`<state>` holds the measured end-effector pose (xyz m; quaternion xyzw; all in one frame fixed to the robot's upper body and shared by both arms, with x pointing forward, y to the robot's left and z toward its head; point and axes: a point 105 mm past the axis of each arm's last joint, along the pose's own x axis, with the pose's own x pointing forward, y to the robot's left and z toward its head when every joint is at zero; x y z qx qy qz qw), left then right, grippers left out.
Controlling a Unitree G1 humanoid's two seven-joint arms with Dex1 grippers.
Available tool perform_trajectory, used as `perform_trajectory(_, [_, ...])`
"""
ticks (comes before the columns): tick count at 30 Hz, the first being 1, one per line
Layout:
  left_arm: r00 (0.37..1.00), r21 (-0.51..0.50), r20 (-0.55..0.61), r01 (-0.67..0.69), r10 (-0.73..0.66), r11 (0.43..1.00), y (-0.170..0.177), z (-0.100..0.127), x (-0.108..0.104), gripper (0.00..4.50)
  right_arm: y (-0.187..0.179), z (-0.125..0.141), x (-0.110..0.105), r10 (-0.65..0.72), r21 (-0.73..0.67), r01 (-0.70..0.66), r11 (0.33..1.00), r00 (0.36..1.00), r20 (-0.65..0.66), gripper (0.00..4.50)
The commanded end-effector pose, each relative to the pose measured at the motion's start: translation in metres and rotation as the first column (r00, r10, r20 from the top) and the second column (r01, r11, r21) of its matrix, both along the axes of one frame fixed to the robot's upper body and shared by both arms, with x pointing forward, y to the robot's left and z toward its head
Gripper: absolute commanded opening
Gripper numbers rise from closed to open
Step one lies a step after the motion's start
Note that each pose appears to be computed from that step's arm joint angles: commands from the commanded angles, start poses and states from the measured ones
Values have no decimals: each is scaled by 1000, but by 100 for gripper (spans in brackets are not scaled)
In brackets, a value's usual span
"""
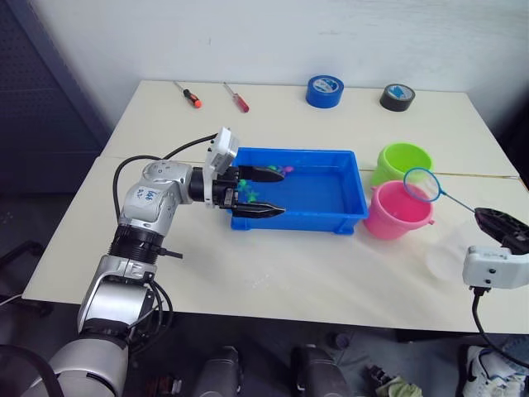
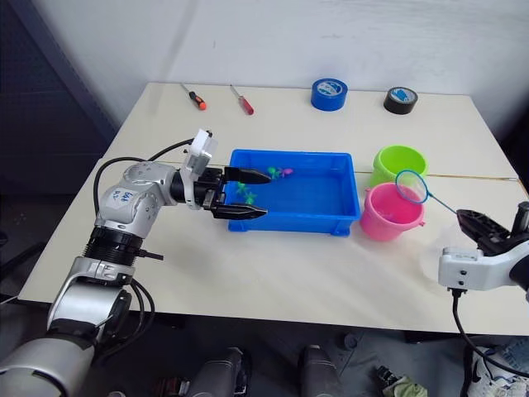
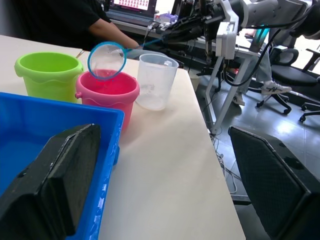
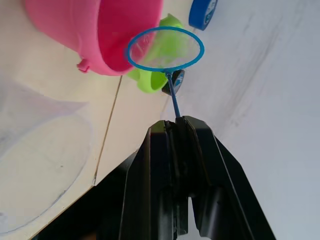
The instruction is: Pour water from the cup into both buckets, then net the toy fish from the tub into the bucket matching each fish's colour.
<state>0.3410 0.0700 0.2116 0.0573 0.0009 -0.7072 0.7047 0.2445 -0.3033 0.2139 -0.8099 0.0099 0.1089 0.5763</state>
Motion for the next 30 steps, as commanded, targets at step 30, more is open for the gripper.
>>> perform_trajectory(30, [893,-10,-18,-450,450,893,76,-15,-26,445,149,-59,144,364,905,409,113,831,-421,0])
